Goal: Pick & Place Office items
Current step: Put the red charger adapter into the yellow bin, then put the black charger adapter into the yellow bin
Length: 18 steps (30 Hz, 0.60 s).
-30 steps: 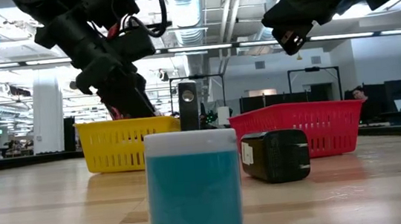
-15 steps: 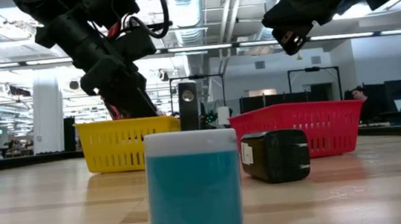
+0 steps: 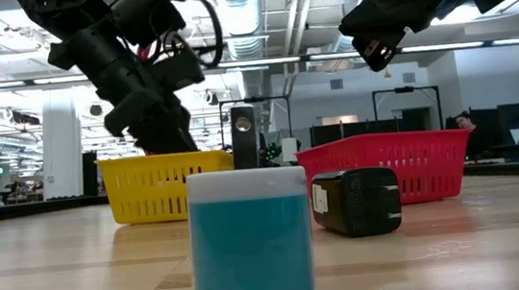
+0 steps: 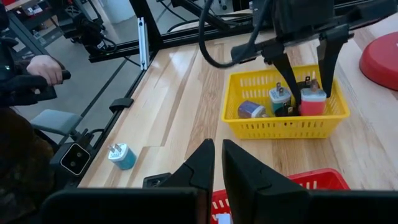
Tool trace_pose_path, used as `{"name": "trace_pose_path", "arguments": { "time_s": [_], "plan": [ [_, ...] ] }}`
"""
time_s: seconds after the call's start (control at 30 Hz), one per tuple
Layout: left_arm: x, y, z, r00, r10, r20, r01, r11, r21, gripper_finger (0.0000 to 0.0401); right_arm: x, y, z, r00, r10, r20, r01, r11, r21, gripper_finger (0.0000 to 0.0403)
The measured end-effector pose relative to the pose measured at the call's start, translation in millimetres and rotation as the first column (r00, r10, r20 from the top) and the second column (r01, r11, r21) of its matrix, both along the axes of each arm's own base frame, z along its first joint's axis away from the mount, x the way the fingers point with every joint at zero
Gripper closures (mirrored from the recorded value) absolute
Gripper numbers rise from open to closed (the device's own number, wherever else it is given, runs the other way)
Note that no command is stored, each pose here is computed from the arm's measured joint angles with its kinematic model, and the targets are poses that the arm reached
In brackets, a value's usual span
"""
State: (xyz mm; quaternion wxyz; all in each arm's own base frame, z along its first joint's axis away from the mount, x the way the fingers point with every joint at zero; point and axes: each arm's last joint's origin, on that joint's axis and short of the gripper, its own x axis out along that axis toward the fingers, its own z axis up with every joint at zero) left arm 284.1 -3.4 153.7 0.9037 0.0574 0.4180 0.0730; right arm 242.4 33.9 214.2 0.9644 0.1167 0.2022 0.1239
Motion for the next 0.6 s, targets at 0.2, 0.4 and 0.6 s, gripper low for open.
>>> {"name": "trace_pose_path", "arguments": {
  "time_s": [0.2, 0.4, 0.6],
  "plan": [
    [1.5, 0.3, -6.6, 1.000, 0.007, -0.021, -0.007, 1.000, 0.009, 0.0258, 0.0, 0.0, 0.0, 1.000, 0.000, 0.000, 0.000, 1.000, 0.000, 0.0377],
    [1.7, -0.1, -4.2, 1.000, -0.001, -0.007, 0.001, 1.000, -0.003, 0.0230, 0.0, 0.0, 0.0, 1.000, 0.000, 0.000, 0.000, 1.000, 0.000, 0.0377],
    [1.5, -0.4, -4.5, 1.000, -0.006, -0.010, 0.006, 1.000, -0.009, 0.0205, 0.0, 0.0, 0.0, 1.000, -0.003, -0.003, 0.003, 1.000, 0.008, 0.0377]
  ]
}}
